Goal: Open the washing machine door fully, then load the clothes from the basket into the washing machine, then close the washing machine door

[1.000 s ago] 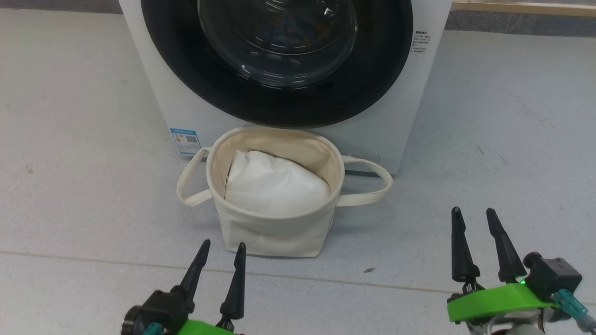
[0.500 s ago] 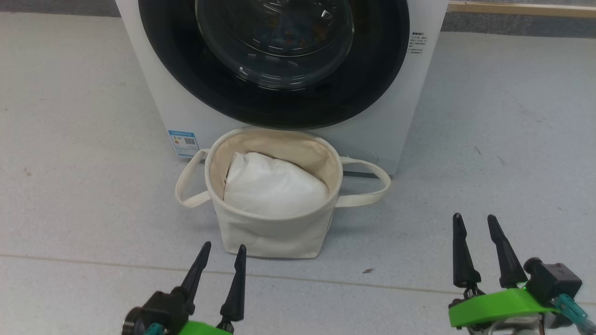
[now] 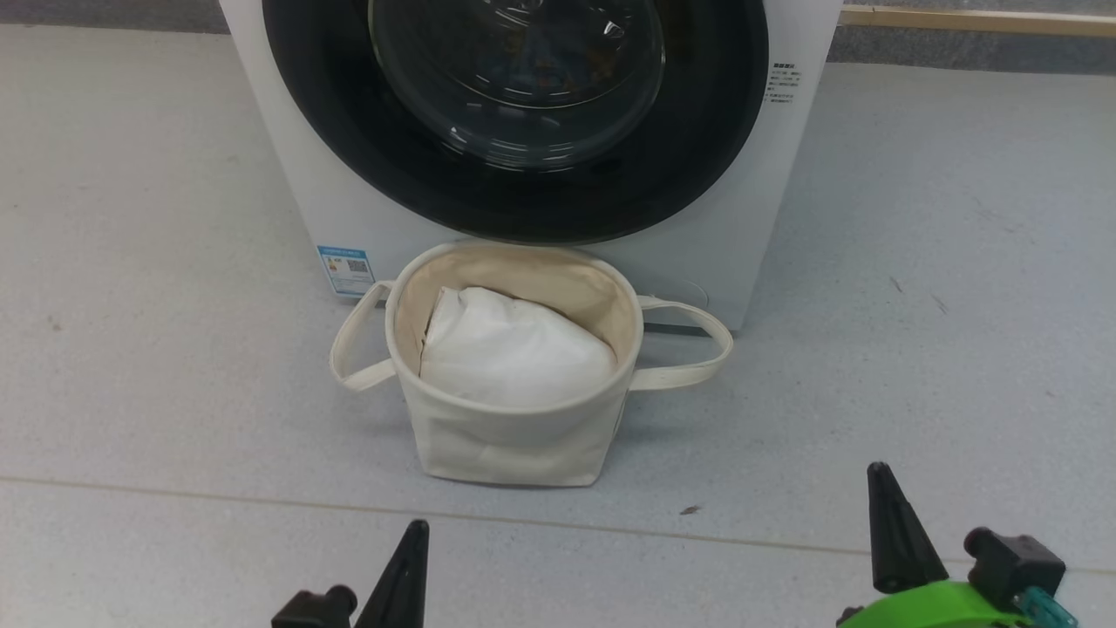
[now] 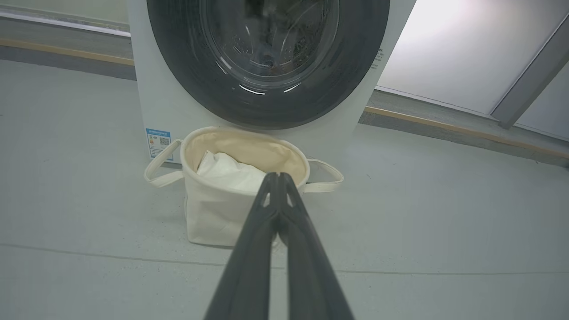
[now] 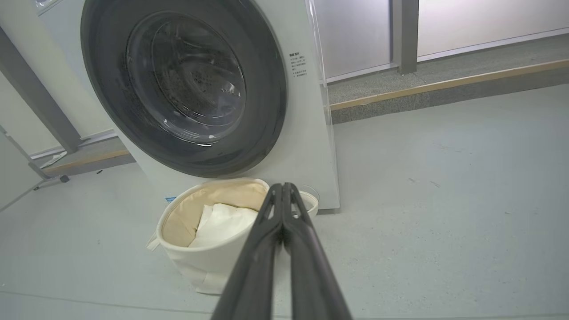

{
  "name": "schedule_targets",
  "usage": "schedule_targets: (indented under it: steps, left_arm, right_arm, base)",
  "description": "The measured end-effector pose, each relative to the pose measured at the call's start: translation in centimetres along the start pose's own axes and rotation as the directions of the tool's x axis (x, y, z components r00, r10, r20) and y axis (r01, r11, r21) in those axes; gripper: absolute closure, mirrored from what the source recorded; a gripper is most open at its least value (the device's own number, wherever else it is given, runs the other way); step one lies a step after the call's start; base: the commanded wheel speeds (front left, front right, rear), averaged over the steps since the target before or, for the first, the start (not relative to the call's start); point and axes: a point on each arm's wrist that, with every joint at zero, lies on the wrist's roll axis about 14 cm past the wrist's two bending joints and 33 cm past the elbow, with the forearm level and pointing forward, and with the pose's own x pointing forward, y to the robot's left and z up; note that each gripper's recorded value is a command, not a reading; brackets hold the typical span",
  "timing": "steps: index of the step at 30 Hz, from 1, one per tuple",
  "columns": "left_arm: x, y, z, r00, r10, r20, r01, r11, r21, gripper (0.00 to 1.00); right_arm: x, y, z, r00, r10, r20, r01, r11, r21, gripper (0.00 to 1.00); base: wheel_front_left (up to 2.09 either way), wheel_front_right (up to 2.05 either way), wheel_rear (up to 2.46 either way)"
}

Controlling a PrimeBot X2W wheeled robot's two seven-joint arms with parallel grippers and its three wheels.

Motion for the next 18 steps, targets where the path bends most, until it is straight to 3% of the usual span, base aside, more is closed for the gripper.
schedule_targets:
  steps: [18]
  left_arm:
    - [-0.3,1.4,-1.0,0.997,0.055,-0.063,-0.066,0.977,-0.202,1.00]
  right_arm:
    - [-0.2,-1.0,-0.5,0.998,-0.055,-0.026,0.059,0.980,0.192,1.00]
  base:
    - [0.00,0.00,0.00]
